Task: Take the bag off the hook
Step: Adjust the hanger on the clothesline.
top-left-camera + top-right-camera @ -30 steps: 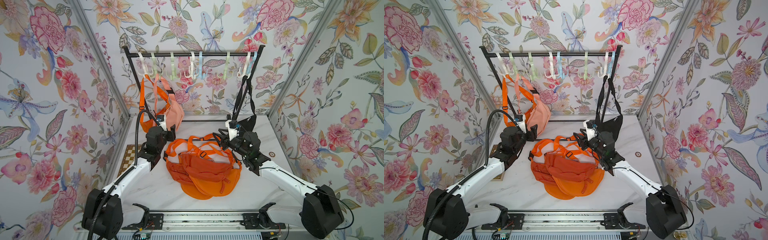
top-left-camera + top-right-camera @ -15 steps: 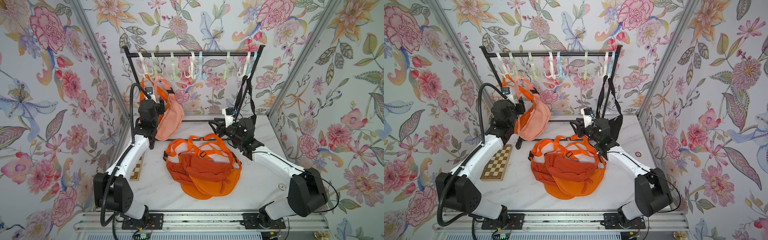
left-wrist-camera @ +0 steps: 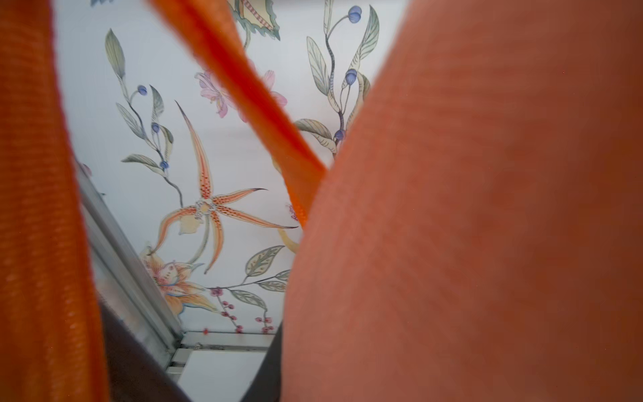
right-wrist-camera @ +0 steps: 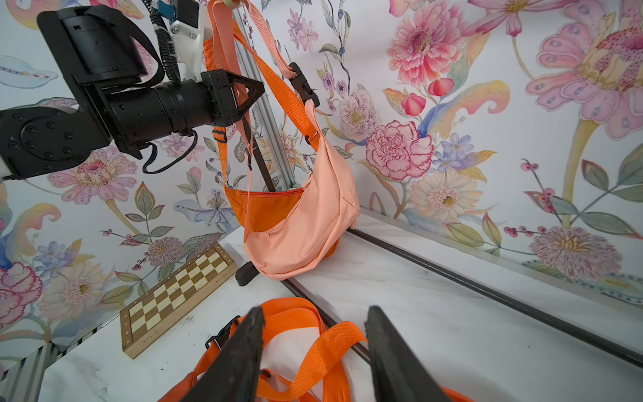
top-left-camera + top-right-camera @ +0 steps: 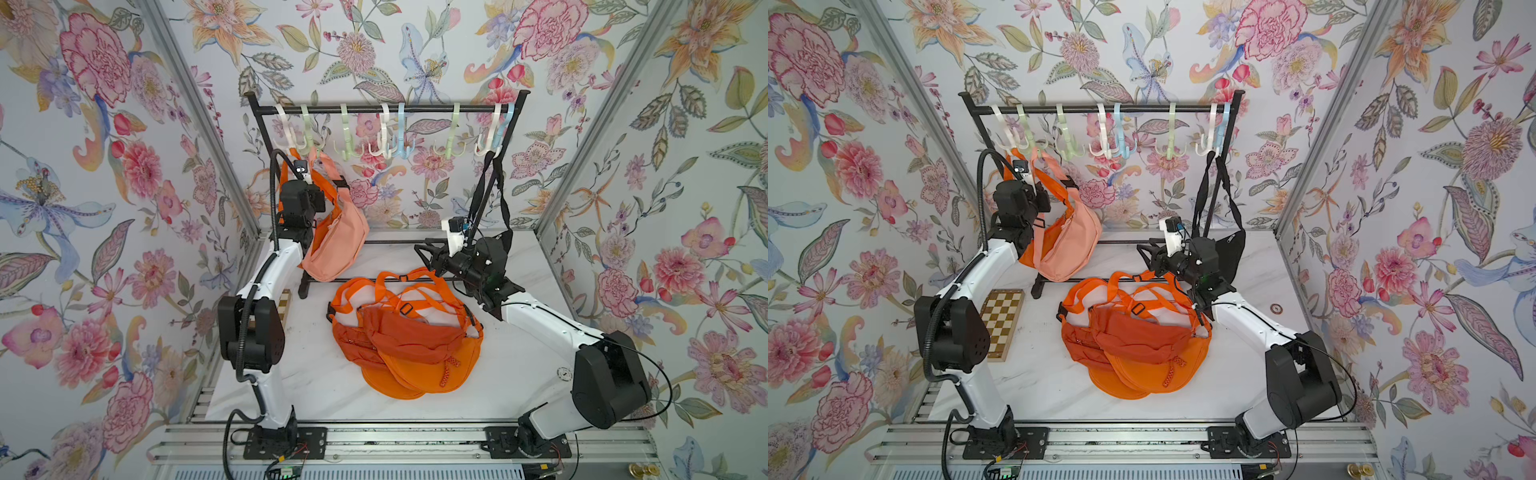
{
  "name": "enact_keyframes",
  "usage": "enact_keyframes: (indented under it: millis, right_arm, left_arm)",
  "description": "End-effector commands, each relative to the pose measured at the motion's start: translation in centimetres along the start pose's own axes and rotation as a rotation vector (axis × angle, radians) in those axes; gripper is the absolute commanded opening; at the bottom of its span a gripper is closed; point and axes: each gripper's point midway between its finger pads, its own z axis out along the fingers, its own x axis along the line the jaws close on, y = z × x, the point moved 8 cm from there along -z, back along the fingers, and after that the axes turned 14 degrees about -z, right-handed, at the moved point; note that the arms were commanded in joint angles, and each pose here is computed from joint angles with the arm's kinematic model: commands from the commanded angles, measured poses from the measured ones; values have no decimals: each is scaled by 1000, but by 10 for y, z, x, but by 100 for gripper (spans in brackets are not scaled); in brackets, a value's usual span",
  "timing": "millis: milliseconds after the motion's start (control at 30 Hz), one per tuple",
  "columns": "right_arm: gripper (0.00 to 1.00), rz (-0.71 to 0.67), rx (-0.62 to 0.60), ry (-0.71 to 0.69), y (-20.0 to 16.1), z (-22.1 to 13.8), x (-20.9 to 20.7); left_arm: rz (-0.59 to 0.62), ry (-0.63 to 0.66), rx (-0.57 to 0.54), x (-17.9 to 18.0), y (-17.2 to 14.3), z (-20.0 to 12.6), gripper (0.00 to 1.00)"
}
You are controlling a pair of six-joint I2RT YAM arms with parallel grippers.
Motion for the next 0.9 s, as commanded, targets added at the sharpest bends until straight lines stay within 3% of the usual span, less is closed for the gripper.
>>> enact_keyframes:
  millis: [0, 167, 867]
  right_arm:
    - [50, 16, -6, 22, -7, 3, 1]
    - [50, 24, -9, 23, -9, 7, 0]
    - [49, 24, -13, -4, -5, 4, -13]
  left_arm:
    - [2, -78, -33, -5, 15, 1, 9]
    - [-14, -164, -60, -17, 18, -7, 0]
    - [58, -448, -8, -163, -1, -7, 0]
